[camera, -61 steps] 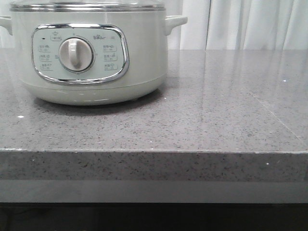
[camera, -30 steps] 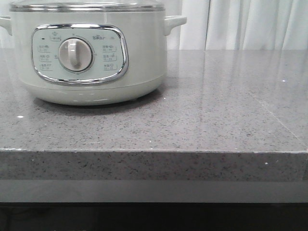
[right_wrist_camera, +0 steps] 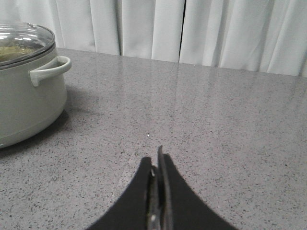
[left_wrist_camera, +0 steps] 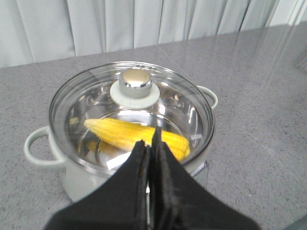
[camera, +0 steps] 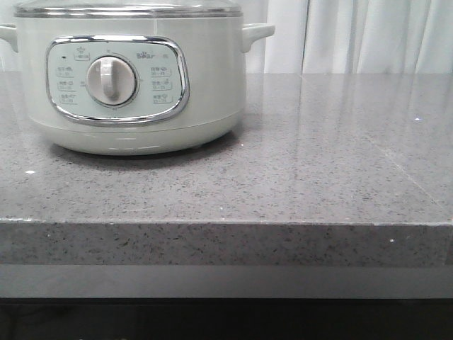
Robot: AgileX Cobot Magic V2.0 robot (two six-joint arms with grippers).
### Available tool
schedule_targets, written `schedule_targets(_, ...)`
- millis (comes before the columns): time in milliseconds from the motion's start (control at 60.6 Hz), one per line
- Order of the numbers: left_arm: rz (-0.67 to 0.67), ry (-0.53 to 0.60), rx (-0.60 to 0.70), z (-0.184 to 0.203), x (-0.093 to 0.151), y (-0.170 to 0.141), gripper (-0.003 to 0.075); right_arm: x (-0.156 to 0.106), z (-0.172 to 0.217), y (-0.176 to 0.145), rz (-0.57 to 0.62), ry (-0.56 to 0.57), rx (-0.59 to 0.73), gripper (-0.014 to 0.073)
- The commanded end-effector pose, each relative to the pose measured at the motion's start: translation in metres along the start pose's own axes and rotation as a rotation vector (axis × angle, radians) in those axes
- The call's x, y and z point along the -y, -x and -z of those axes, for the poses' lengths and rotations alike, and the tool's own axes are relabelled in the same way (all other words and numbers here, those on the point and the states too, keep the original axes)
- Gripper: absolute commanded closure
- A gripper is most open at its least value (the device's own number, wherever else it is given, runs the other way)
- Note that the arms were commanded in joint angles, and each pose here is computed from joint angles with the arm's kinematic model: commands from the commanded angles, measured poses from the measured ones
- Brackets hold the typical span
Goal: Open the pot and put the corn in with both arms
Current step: 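Lower the glass lid back onto the pot with the left gripper, then release the lid knob and raise the left gripper away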
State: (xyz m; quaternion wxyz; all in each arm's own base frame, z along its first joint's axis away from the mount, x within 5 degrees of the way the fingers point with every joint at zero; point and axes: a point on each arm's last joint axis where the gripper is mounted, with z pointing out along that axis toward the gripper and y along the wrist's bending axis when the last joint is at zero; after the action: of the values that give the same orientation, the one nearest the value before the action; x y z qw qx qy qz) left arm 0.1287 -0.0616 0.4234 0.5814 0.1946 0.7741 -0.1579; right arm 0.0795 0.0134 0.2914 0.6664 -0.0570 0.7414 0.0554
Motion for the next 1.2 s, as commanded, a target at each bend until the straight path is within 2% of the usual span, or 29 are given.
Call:
schedule_targets(0, 0.008, 0.02, 0.175, 0.029, 0.003, -0.008, 0.0738, 0.001, 0.001, 0.015, 0.006, -0.017, 0.09, 0.0663)
schedule_targets(264, -0.006, 0.026, 0.294, 0.08, 0.013, -0.079, 0.0738, 0.001, 0.001, 0.015, 0.006, -0.017, 0.09, 0.0663)
schedule_targets(462, -0.022, 0.025, 0.388, 0.104, 0.018, -0.113, 0.0738, 0.001, 0.001, 0.015, 0.006, -0.017, 0.09, 0.0663)
schedule_targets(627, -0.026, 0.026, 0.418, 0.109, 0.019, -0.124, 0.0738, 0.001, 0.001, 0.015, 0.006, -0.017, 0.09, 0.0663)
schedule_targets(1188, -0.026, 0.025, 0.412, 0.108, 0.019, -0.125, 0.0738, 0.001, 0.001, 0.015, 0.006, -0.017, 0.09, 0.0663)
